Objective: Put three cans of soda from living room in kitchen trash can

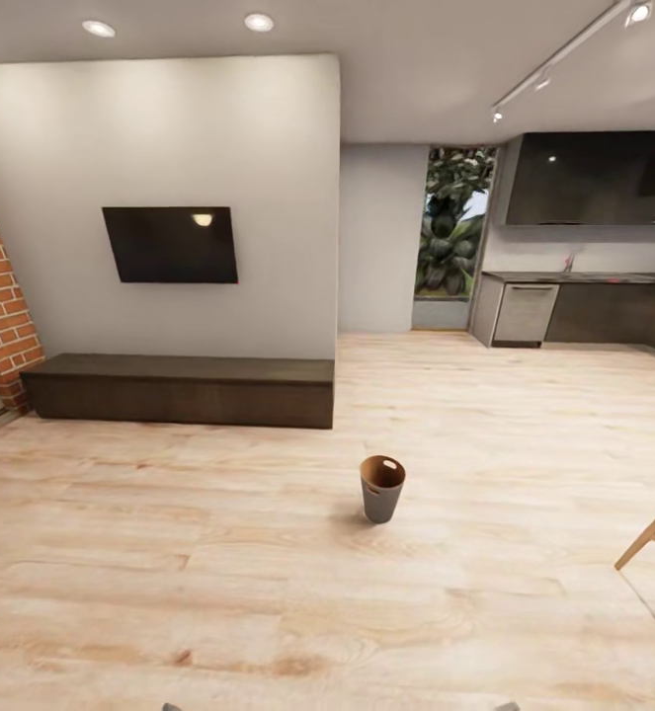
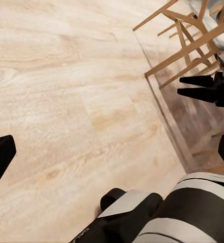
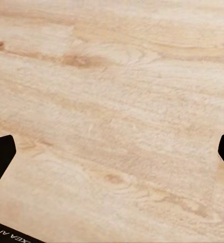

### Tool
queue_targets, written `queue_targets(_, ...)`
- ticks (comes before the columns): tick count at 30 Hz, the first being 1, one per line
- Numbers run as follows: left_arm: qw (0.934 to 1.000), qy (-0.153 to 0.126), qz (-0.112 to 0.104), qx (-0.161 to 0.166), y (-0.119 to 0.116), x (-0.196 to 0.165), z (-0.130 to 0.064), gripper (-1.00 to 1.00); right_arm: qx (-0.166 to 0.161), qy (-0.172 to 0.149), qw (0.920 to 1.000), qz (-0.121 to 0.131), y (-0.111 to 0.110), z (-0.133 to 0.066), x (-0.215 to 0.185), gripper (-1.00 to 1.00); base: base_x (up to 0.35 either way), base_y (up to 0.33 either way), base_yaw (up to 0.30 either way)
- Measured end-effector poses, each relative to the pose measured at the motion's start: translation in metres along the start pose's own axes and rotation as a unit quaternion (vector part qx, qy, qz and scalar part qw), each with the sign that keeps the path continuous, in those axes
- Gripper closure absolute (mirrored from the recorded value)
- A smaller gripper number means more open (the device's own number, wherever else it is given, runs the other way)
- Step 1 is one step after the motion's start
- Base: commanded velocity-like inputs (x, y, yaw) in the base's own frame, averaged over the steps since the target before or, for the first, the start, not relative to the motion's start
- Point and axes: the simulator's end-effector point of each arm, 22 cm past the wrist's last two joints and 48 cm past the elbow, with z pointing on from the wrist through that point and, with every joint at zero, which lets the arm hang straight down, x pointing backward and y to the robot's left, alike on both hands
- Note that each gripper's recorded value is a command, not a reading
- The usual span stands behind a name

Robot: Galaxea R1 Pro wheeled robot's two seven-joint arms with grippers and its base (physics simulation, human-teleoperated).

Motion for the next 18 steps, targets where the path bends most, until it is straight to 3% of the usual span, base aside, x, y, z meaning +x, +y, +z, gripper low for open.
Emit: queue_targets(18,1.0000,0.000,0.000,0.000,-0.0001,0.0001,0.0001,-1.00,0.000,0.000,1.0000,0.000,0.0000,0.0000,0.0000,-1.00,0.346,0.000,0.000)
